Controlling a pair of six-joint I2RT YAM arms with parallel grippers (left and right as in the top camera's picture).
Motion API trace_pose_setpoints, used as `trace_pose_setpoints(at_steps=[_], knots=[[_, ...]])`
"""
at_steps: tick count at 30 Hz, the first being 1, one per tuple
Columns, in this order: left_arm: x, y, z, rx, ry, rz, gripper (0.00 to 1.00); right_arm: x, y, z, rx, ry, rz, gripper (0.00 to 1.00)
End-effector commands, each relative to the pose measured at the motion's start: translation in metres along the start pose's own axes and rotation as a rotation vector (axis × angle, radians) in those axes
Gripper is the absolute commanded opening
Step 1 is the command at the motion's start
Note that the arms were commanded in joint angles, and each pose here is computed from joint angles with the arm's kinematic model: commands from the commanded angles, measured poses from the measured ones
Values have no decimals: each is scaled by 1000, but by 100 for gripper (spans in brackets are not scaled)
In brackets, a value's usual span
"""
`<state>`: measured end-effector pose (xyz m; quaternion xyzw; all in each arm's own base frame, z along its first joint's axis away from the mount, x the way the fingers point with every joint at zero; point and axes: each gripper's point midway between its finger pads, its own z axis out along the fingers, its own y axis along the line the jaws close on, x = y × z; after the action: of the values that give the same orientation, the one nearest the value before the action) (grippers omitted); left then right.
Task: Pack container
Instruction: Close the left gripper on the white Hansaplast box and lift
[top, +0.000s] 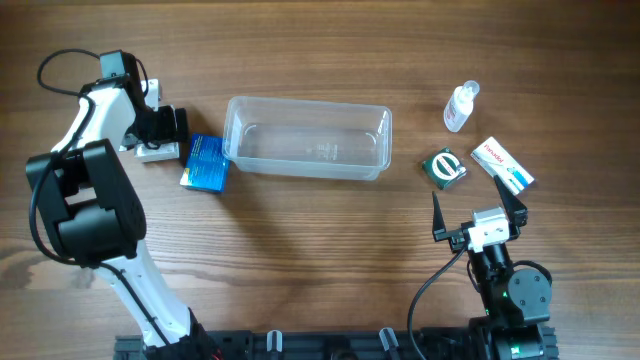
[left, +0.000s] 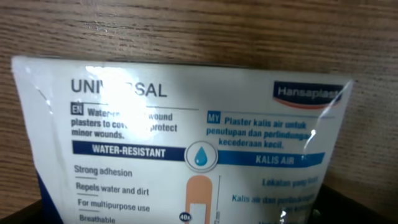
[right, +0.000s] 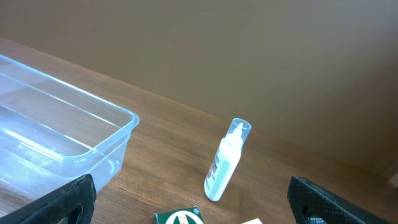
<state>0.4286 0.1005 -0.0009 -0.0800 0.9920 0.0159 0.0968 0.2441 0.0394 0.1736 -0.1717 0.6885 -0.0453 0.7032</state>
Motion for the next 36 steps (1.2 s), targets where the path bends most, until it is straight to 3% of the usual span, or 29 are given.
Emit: trace_pose_setpoints(at_steps=[1,19,23,26,31,36], knots=[[8,3,9,-10,27,-14,100,0,-3,0,16,-1,-5,100],[6,1,10,5,15,-15,99,0,-3,0,16,0,-5,100],[5,7,10,-29,13,-15,59,0,-3,0,16,0,-5,100],[6,15,10,-76,16,-15,56,0,-3,0,16,0,-5,100],[5,20,8,-105,13,-15,60,0,-3,0,16,0,-5,100],[-7,20,-10,-107,-37,-17,57,0,-3,0,16,0,-5,100]])
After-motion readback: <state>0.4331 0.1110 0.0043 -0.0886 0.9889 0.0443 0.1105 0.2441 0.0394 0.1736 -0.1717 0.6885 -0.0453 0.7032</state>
